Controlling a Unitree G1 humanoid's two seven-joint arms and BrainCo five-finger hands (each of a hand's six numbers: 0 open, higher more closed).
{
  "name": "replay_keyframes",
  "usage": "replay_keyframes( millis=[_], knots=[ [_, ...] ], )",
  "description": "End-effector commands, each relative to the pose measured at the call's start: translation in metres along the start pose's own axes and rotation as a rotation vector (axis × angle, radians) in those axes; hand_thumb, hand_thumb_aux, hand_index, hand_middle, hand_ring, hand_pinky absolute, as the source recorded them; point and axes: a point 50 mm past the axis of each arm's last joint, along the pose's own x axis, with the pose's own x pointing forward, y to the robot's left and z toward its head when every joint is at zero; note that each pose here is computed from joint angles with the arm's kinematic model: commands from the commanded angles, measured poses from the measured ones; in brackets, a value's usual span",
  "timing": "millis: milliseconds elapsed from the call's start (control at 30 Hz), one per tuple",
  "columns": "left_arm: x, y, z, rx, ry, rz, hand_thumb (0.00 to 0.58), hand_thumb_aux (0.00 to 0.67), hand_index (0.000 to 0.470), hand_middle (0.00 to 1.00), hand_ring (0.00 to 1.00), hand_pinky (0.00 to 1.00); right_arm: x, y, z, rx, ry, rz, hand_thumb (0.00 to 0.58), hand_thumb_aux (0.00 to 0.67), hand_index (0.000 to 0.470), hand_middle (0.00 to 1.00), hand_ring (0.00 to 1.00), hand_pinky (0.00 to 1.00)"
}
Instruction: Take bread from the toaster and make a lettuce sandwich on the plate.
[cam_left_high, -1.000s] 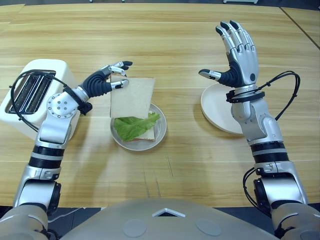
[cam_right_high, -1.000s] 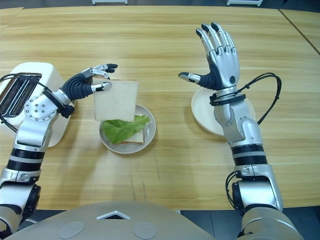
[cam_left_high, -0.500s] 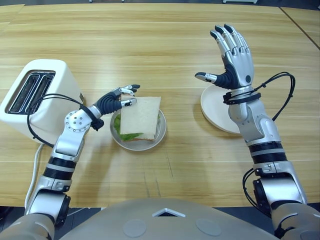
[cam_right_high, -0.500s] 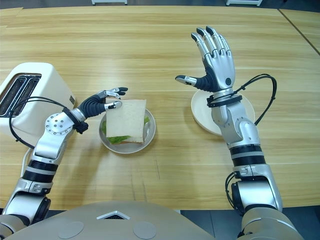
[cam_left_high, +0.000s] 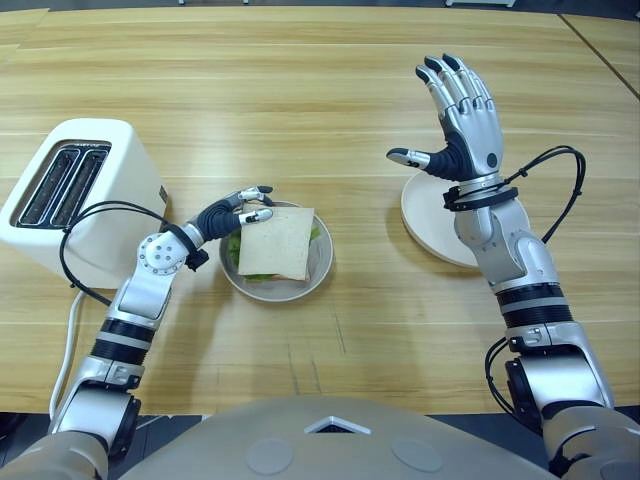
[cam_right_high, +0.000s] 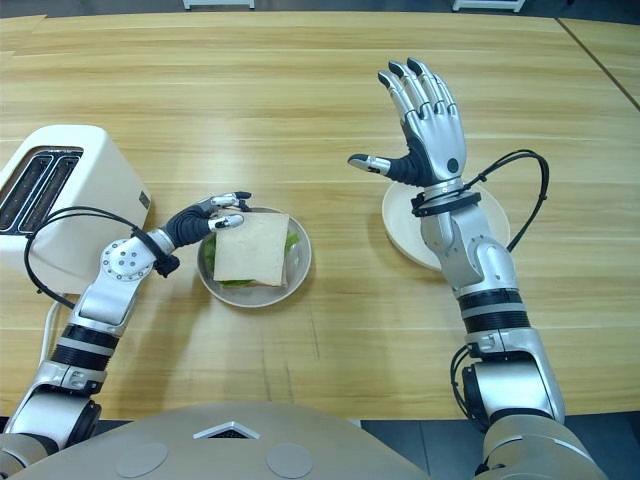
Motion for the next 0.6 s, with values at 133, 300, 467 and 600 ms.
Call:
replay_keyframes(
  millis=[133, 300, 467, 600],
  knots=[
    [0.004, 0.012, 0.006, 0.068, -0.014, 0.087, 0.0, 0.0, 0.0, 0.0, 0.0, 0.0, -0.002, 0.005, 0.001, 0.007, -0.003, 0.021, 0.0, 0.0, 0.0, 0.0, 0.0, 0.0],
    [-0.012, 0.048, 0.055, 0.193, -0.222, 0.368, 0.0, 0.0, 0.0, 0.0, 0.0, 0.0, -0.003, 0.006, 0.002, 0.011, -0.013, 0.032, 0.0, 0.0, 0.0, 0.0, 0.0, 0.0],
    [-0.072, 0.066, 0.126, 0.304, -0.554, 0.554, 0.337, 0.236, 0.166, 0.18, 0.18, 0.18, -0.014, 0.012, 0.019, 0.122, -0.121, 0.138, 0.0, 0.0, 0.0, 0.0, 0.0, 0.0],
    [-0.102, 0.037, 0.104, 0.35, -0.403, 0.232, 0.58, 0.67, 0.47, 1.0, 1.0, 1.0, -0.044, 0.019, 0.034, 0.315, -0.186, 0.398, 0.58, 0.67, 0.47, 1.0, 1.0, 1.0]
  ],
)
